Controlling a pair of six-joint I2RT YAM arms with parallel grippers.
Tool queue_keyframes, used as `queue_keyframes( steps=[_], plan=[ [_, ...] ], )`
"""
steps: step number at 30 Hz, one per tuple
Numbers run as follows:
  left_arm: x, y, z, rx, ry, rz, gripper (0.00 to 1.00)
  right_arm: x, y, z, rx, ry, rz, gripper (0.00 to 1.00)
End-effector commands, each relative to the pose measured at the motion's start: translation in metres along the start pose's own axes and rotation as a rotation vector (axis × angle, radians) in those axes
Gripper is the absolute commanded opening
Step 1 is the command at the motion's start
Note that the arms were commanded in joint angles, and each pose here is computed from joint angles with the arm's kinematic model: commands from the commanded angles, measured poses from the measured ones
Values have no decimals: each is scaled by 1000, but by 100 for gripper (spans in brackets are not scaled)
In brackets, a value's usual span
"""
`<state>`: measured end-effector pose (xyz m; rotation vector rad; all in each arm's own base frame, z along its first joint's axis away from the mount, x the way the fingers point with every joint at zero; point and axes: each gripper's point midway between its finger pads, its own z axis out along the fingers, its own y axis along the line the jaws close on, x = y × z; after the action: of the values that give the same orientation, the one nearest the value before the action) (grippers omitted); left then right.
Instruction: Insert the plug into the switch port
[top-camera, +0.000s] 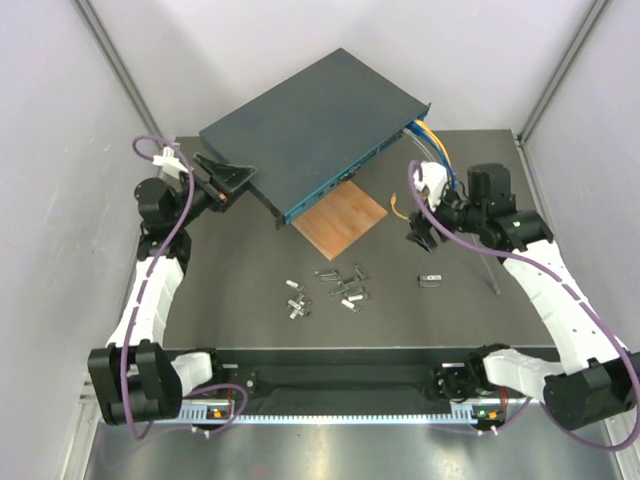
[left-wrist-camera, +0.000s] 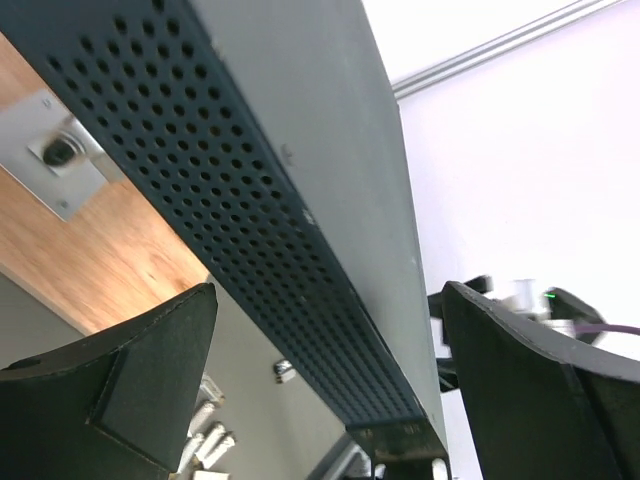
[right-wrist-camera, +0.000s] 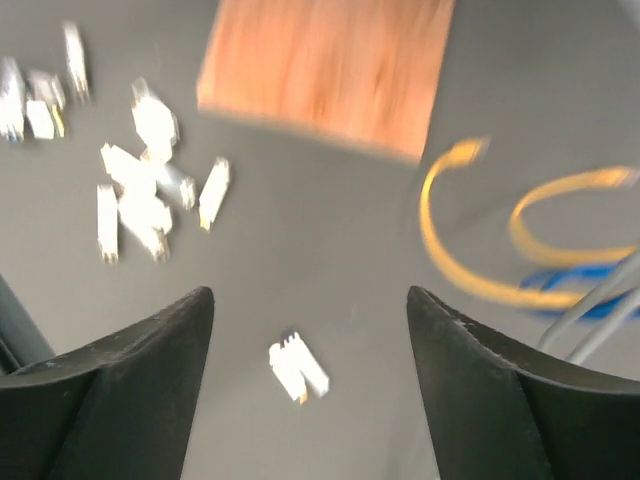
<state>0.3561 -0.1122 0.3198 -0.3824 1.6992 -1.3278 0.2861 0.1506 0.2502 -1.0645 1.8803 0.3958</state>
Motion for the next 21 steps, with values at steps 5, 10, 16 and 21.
queue_keyframes(
  steps=[5, 10, 16, 21],
  plan=[
    [-34, -37, -31, 93, -58, 172, 99, 115, -3, 8, -11, 343, -120, 64],
    [-35, -46, -42, 131, -50, 200, 97, 153, -21, 19, 67, 429, -151, 59],
    [-29, -52, -49, 141, -65, 225, 97, 190, -32, 32, 117, 505, -225, 55],
    [-34, -59, -48, 151, -67, 220, 97, 204, -40, 42, 119, 537, -234, 54]
  ],
)
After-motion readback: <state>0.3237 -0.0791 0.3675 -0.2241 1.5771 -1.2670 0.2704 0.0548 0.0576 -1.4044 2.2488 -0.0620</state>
